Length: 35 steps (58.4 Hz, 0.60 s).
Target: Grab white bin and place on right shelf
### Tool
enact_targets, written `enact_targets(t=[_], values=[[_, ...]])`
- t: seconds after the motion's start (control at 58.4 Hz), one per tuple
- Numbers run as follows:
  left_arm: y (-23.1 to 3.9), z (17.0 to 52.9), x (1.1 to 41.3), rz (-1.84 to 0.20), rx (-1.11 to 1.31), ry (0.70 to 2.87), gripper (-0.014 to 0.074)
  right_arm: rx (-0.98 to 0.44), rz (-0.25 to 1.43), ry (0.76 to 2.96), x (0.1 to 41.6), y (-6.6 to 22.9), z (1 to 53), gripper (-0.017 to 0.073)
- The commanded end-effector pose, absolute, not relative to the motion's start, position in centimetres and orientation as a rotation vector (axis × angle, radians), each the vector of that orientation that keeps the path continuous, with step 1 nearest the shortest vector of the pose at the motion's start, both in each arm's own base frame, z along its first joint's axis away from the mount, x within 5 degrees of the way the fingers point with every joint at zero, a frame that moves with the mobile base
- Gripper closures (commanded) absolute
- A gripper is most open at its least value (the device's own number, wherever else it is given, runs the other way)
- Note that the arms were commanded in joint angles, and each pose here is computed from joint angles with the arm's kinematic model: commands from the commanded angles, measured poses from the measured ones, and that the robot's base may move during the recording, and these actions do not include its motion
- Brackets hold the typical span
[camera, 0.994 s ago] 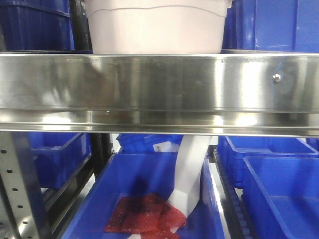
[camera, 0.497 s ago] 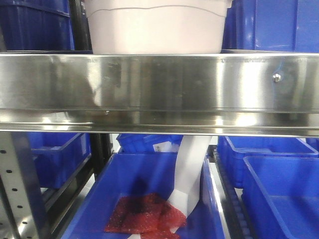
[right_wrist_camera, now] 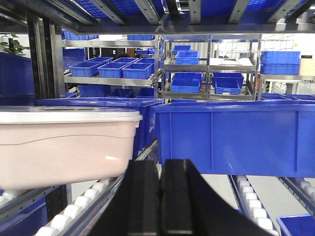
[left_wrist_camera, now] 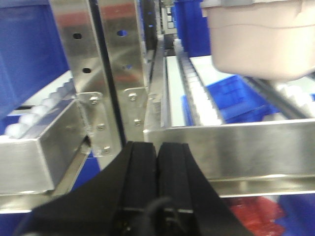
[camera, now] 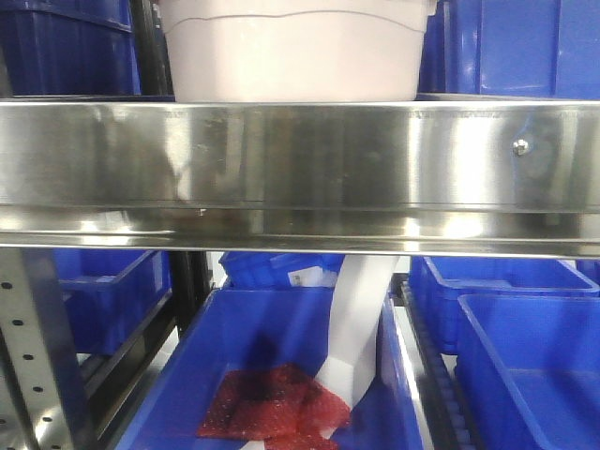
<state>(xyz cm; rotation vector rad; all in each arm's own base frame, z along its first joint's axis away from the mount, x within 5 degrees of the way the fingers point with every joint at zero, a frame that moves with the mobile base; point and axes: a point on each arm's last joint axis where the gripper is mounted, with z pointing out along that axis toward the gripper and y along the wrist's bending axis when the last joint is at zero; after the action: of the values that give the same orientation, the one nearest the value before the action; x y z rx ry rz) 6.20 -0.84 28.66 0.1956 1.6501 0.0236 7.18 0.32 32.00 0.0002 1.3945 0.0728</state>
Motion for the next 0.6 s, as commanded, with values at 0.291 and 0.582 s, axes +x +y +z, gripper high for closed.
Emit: enact_targets(t=[0.291, 0.582], values=[[-0.6, 22.2, 5.4, -0.058, 0.100, 1.427, 0.0711, 0.007, 0.060, 1.372, 7.1, 0.2, 32.9, 0.0493], [-0.6, 20.3, 5.5, -0.077, 0.087, 1.482, 0.0711, 0.008, 0.060, 1.372, 7.1, 0.2, 32.9, 0.0493]])
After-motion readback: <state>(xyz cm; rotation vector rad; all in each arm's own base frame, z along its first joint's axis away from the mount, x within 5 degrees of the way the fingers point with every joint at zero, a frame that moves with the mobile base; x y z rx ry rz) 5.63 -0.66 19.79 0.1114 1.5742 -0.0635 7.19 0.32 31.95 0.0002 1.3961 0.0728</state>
